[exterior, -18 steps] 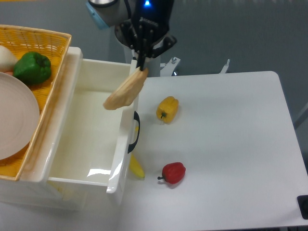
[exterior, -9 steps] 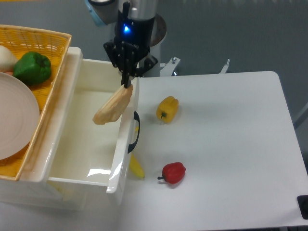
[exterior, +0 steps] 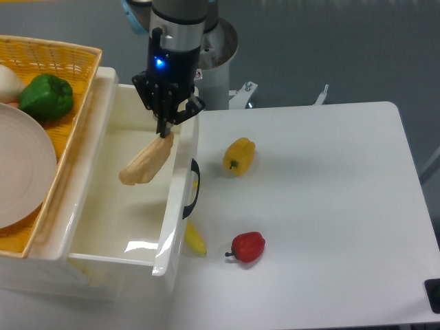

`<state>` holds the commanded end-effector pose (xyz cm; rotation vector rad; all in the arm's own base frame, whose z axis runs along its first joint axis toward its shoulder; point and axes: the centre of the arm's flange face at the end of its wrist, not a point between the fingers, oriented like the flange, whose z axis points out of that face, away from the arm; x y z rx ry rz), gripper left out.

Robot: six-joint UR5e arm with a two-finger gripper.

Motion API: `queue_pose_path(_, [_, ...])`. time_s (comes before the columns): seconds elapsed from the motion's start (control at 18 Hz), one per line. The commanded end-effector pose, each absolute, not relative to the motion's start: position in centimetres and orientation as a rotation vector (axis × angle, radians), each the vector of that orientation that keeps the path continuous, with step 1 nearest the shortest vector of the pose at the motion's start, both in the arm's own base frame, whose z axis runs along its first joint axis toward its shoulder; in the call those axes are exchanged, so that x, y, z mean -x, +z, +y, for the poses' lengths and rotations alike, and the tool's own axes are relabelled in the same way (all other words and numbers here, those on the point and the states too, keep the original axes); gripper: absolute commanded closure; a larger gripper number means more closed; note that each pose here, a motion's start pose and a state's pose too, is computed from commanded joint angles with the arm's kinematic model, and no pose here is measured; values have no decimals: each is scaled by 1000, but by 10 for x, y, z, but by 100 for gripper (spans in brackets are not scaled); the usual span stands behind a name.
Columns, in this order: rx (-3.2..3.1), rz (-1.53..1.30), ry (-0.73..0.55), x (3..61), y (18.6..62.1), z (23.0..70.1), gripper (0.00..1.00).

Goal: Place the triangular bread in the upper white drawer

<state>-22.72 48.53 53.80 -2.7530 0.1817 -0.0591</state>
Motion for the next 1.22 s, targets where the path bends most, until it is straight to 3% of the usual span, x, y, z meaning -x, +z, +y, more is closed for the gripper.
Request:
queue_pose_path(0.11, [2753, 188, -56, 228, 537, 487, 25])
queue_pose_path(0.17, [2744, 192, -44, 227, 538, 488, 14])
queue_pose_path(0.28, [2739, 196, -15, 229, 539, 489, 0])
queue_pose_path(0.72, [2867, 155, 102, 261, 518, 491, 0])
queue_pose_path(0.94, [2870, 58, 124, 297, 521, 469, 0])
queue_pose_path(1.22, [2884, 137, 171, 339, 522, 440, 0])
